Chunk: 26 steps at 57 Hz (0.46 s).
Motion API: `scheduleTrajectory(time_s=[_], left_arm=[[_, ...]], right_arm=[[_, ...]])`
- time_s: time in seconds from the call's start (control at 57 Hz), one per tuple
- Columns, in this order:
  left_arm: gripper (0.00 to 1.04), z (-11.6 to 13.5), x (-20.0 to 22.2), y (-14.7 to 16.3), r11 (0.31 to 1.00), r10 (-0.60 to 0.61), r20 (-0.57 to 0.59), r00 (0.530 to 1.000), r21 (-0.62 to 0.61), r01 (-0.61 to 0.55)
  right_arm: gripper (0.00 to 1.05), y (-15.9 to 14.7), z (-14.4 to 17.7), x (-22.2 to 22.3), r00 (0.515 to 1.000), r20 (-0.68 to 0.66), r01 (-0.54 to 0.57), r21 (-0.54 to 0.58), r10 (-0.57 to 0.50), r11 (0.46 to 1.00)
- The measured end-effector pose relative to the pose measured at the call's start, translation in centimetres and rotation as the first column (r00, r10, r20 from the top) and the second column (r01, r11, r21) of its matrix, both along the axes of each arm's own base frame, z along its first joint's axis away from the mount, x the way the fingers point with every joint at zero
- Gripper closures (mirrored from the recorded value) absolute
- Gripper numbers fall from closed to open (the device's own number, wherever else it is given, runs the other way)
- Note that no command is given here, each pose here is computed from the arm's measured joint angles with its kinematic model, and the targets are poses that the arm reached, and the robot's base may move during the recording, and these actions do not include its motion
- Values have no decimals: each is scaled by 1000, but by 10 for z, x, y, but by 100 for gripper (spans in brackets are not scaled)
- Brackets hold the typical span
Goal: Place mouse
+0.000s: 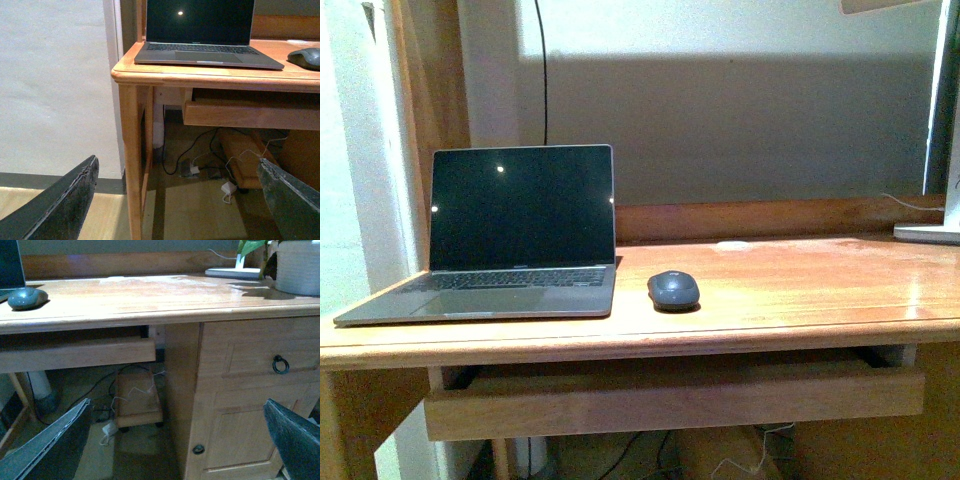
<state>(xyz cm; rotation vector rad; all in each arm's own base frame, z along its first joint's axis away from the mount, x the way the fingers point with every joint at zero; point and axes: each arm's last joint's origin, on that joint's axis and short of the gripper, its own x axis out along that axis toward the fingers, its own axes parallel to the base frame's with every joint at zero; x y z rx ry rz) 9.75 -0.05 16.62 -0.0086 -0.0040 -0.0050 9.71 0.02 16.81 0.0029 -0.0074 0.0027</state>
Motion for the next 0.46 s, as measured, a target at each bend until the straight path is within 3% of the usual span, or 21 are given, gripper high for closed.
scheduleTrajectory(time_s=[0.456], left_arm=[[7, 0, 0, 0, 1000, 0, 0, 1000, 0, 0]], right_arm=[[0, 0, 0, 0, 1000, 0, 0, 0, 0, 1000]])
